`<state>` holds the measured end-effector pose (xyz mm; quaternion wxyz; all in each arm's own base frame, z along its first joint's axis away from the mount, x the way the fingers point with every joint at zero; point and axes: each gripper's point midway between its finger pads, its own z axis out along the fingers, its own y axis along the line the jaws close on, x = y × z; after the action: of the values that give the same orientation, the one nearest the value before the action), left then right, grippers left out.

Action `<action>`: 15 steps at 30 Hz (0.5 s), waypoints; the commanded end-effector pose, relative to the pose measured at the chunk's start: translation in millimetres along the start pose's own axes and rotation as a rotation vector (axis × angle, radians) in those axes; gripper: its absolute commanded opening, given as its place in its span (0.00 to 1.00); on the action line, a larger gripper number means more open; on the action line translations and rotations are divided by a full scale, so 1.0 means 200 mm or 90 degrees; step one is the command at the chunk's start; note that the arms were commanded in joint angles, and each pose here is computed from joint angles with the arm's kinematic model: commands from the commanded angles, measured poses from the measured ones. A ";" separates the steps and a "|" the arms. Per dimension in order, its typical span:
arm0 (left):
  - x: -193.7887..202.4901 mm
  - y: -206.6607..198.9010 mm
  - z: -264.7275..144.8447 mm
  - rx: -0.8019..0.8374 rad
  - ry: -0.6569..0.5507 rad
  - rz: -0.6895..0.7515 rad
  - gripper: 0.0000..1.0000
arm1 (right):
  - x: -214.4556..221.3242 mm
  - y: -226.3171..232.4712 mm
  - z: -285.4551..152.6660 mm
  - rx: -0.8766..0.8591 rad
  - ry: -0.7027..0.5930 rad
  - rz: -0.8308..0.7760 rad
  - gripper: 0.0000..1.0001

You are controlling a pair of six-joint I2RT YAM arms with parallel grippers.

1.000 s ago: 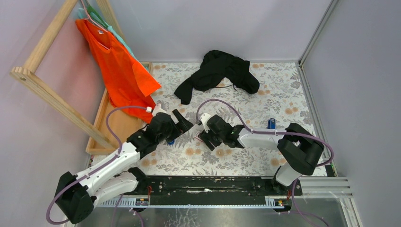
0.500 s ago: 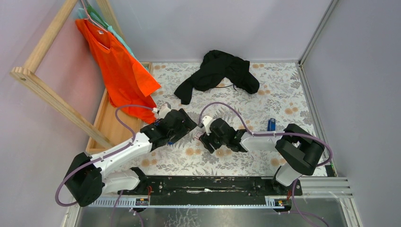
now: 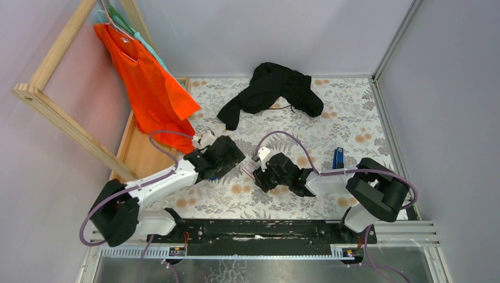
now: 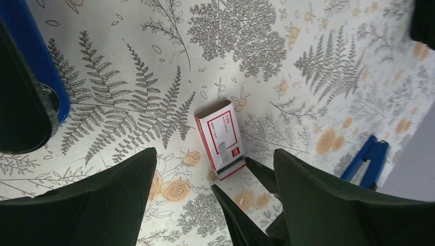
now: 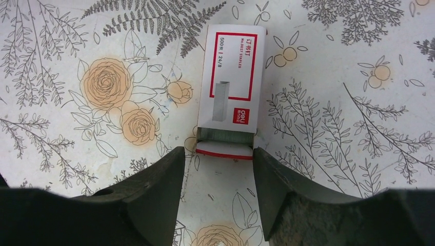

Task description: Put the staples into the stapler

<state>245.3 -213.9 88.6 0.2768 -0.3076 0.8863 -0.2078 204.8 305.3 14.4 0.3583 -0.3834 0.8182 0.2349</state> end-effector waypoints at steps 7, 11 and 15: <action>0.10 -0.10 0.14 -0.037 0.039 0.026 0.89 | 0.03 -0.05 -0.03 0.083 -0.045 -0.005 0.59; 0.14 -0.11 0.20 -0.055 0.049 0.034 0.86 | 0.03 -0.03 -0.03 0.068 -0.056 -0.019 0.59; 0.18 -0.08 0.26 -0.089 0.046 0.039 0.84 | 0.05 -0.01 -0.02 0.061 -0.054 -0.037 0.59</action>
<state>258.7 -251.8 50.5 0.2287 -0.2856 0.9163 -0.1630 203.5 299.4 12.6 0.4123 -0.3674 0.8063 0.2117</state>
